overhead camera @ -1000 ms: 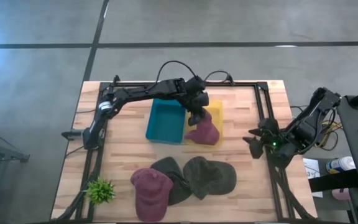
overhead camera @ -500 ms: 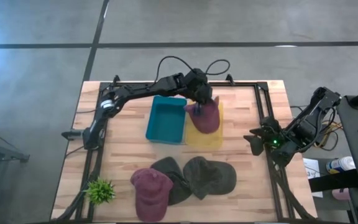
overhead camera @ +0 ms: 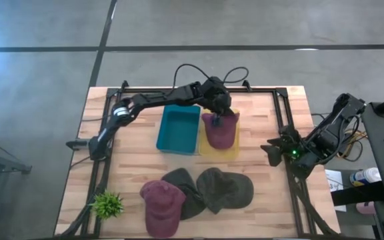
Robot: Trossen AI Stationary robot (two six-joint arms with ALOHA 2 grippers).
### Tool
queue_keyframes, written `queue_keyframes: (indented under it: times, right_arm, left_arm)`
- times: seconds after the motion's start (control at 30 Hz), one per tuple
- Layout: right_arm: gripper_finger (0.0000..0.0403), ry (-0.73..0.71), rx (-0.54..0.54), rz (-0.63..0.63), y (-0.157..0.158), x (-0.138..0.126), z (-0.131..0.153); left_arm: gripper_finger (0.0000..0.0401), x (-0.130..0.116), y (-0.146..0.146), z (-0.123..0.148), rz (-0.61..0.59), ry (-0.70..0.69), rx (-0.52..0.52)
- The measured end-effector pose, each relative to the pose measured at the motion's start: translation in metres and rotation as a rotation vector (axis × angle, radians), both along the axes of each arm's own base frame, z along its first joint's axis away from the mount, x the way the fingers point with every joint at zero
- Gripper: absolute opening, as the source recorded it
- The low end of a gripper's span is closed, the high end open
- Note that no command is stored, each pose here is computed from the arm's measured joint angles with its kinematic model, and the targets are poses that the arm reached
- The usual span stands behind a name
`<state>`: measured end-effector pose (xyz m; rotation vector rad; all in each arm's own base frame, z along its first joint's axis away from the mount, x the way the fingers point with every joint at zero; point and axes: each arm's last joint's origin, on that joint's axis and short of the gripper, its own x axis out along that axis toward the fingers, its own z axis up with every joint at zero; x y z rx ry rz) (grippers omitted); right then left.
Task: Pick & Place hat
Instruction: Put the right red cap into the yellow bin
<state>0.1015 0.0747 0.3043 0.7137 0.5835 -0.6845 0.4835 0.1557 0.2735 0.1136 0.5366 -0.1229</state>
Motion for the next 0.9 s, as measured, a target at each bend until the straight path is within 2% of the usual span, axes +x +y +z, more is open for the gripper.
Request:
queue_keyframes:
  times: [0.07, 0.2, 0.5, 0.6, 0.73, 0.8, 0.87, 0.9]
  right_arm:
    - [0.0224, 0.003, -0.004, 0.0, 0.001, 0.001, -0.001]
    - [0.0224, 0.008, -0.01, 0.003, 0.002, 0.002, -0.002]
    - [0.0224, 0.008, -0.013, 0.008, 0.003, 0.003, -0.004]
    - [0.0224, 0.01, -0.015, 0.011, 0.003, 0.003, -0.004]
    - [0.0224, 0.022, -0.038, 0.037, 0.003, 0.003, -0.004]
    - [0.0224, 0.027, -0.046, 0.045, 0.003, 0.002, -0.004]
    - [0.0224, 0.029, -0.051, 0.052, 0.002, 0.002, -0.004]
    - [0.0224, 0.029, -0.052, 0.054, 0.002, 0.002, -0.004]
  left_arm:
    - [0.0003, -0.001, 0.001, -0.005, 0.056, 0.045, 0.007]
    - [0.0013, 0.0, -0.004, -0.006, 0.187, 0.09, 0.099]
    - [0.0128, 0.004, -0.032, 0.0, 0.197, 0.117, 0.159]
    - [0.0148, 0.0, -0.042, 0.018, 0.309, 0.126, 0.269]
    - [0.0153, -0.013, -0.047, 0.051, 0.478, 0.09, 0.437]
    - [0.0154, -0.021, -0.048, 0.058, 0.564, 0.133, 0.507]
    - [0.0154, -0.035, -0.05, 0.062, 0.635, 0.214, 0.496]
    - [0.0154, -0.043, -0.05, 0.062, 0.649, 0.256, 0.451]
